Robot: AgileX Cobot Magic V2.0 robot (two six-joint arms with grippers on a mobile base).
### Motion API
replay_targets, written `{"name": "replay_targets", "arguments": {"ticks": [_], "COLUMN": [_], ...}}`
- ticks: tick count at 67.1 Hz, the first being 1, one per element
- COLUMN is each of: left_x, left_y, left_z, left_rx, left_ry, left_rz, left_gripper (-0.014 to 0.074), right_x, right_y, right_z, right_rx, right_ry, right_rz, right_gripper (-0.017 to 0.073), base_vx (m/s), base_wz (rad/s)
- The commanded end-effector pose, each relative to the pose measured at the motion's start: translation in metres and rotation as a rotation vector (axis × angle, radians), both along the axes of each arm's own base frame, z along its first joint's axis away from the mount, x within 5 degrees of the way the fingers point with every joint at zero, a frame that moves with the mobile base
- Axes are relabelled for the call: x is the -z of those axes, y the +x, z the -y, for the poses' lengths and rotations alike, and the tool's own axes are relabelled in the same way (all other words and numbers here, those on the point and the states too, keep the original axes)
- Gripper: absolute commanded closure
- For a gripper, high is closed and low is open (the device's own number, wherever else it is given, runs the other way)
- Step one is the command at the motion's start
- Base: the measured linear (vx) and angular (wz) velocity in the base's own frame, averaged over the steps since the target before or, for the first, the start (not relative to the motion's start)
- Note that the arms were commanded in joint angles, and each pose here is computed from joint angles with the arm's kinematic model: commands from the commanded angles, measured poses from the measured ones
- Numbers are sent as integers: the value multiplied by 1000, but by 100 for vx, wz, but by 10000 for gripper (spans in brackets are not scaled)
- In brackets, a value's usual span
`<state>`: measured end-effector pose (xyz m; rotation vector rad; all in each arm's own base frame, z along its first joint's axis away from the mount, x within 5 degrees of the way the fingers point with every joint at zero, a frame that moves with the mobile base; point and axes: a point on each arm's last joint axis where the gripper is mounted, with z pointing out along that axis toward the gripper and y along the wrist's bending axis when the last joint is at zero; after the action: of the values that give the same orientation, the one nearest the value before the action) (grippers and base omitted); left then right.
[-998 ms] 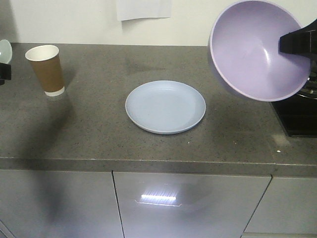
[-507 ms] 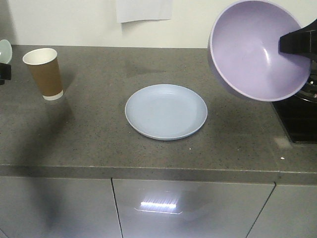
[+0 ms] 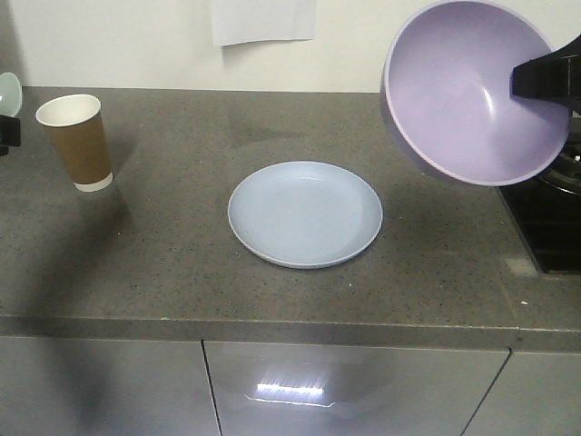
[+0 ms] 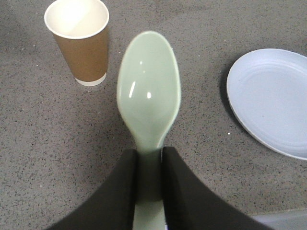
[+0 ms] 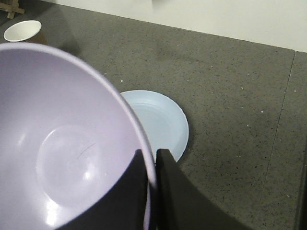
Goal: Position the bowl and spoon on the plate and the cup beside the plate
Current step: 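Continue driving forward until the plate is close below the grippers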
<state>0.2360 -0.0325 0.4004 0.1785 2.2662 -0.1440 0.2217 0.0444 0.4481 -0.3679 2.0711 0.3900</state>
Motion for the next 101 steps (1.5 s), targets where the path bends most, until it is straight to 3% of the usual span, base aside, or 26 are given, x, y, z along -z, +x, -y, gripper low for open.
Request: {"name": "replay_targets", "arguments": {"ticks": [1,101], "left_x": [-16,-16], "left_y": [-2,-2], "left_z": [1,1], "left_rx": [-7,-7], "left_ry": [-33,-33], "left_rz": [94,94], "left_gripper": [600,600], "right_x": [-19,-19], "right_y": [-6,-6], "right_z": [2,2], "right_rx": [23,23], "right_ry": [33,33], "right_rz": [105,105], "right_gripper": [564,564], "base_vx": [3,3], "base_wz": [0,1]}}
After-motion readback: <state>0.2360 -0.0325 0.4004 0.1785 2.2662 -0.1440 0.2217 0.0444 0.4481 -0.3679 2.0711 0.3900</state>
